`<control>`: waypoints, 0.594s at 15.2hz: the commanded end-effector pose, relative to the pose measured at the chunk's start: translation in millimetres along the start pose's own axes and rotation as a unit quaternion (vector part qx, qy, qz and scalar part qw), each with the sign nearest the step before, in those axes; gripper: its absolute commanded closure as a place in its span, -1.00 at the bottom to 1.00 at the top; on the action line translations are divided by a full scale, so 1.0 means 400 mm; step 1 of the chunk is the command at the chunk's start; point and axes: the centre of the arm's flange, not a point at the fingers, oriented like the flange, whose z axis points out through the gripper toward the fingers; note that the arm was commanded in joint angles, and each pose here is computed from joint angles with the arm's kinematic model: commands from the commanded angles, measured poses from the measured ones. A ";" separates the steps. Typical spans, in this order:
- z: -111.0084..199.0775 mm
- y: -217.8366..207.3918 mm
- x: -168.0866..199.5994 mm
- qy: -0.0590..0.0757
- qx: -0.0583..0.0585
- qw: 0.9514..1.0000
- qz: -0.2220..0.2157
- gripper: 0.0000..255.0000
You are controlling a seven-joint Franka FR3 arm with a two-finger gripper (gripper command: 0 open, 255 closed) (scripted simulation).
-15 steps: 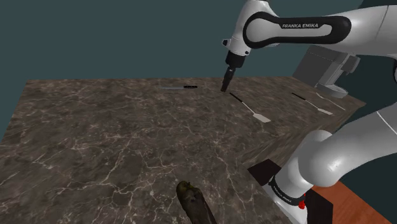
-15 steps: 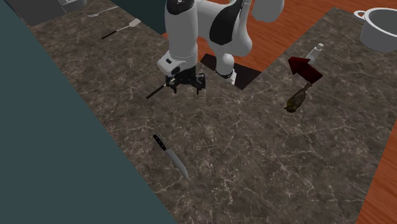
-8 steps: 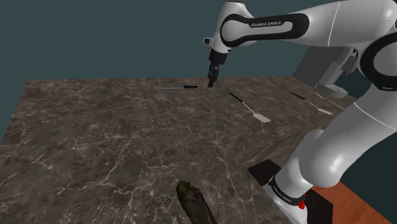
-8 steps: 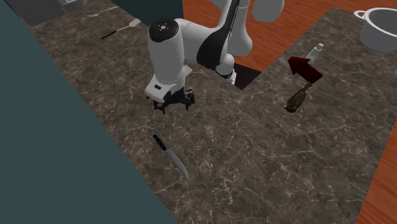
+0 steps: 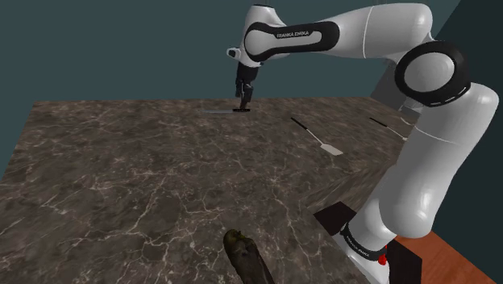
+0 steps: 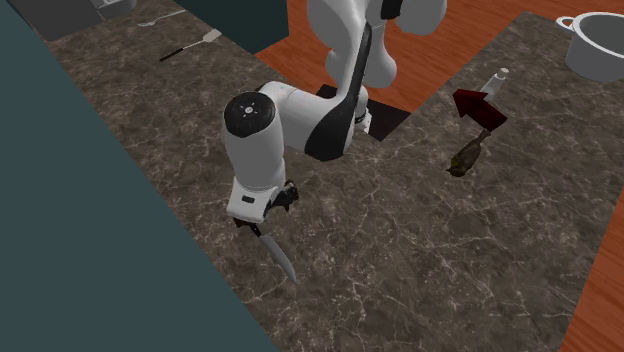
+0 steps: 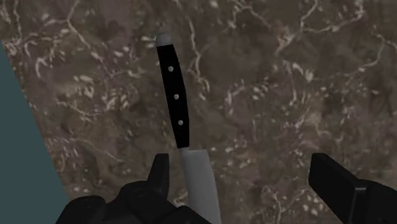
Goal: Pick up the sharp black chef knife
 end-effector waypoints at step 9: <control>0.106 0.050 0.110 0.001 -0.008 0.996 -0.084 -1.00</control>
